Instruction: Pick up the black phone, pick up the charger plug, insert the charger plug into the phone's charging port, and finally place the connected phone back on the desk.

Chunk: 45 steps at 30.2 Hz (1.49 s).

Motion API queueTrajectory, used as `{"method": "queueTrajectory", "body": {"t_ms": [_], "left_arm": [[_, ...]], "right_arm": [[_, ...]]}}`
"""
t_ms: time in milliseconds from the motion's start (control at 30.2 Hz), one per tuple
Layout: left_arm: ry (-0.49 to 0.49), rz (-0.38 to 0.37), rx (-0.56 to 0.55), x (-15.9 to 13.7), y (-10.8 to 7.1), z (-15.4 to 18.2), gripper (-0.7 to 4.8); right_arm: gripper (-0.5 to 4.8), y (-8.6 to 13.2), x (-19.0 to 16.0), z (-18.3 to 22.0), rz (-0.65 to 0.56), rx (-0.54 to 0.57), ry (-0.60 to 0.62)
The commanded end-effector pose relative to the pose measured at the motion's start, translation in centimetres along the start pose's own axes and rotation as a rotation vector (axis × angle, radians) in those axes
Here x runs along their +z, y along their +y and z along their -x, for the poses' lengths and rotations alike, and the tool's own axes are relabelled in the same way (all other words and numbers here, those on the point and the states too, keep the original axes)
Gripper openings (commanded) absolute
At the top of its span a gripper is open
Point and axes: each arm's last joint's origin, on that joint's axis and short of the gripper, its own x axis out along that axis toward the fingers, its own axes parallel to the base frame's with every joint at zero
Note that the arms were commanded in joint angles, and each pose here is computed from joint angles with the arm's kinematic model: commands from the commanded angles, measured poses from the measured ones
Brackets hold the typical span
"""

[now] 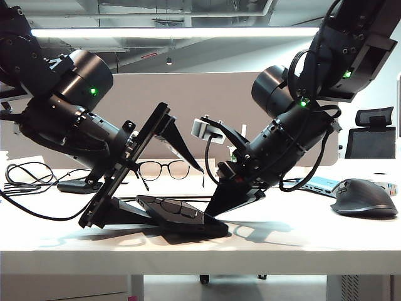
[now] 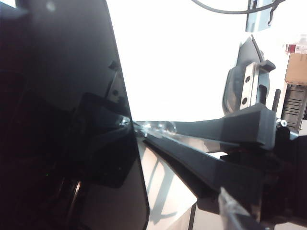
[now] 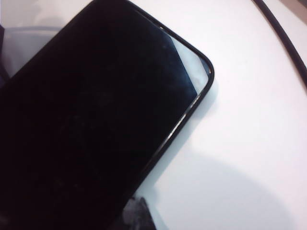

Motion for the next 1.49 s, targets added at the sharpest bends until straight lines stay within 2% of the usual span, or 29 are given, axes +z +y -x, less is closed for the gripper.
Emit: {"method": "queueTrajectory", "body": {"t_ms": [33,199,298,398,1127,1260,1492], "left_arm": [[-0.002,0.006,0.022,-0.11,0.26,-0.09,4.45],[-0.002,0.006,0.022,-0.11,0.26,-0.09,4.41],[-0.001,0.007,0.024,-0.12,0.28,-0.09,4.18],[-0.001,0.007,0.023,-0.12,0.27,-0.09,3.72],[0.028,-0.017,0.003,-0.16,0.24,-0.04,3.77],[0.033,-0.015,-0.003,-0.09,0.28,0.04,4.18],[0.025,-0.006,0.001,0.18,0.48,0.26,4.17]], "right_arm": [[-0.05,0.63,0.2,-0.36,0.008,0.049,-0.009],[-0.05,1.22,0.37,-0.63,0.019,0.093,-0.018],[-0.05,1.17,0.36,-0.67,0.02,0.057,-0.006],[-0.05,1.02,0.33,-0.66,0.021,0.009,0.008],[-0.05,0.96,0.32,-0.64,0.02,0.002,0.01],[-0.05,0.96,0.31,-0.64,0.02,0.002,0.01],[-0.05,0.96,0.31,-0.64,0.02,0.002,0.011]]}}
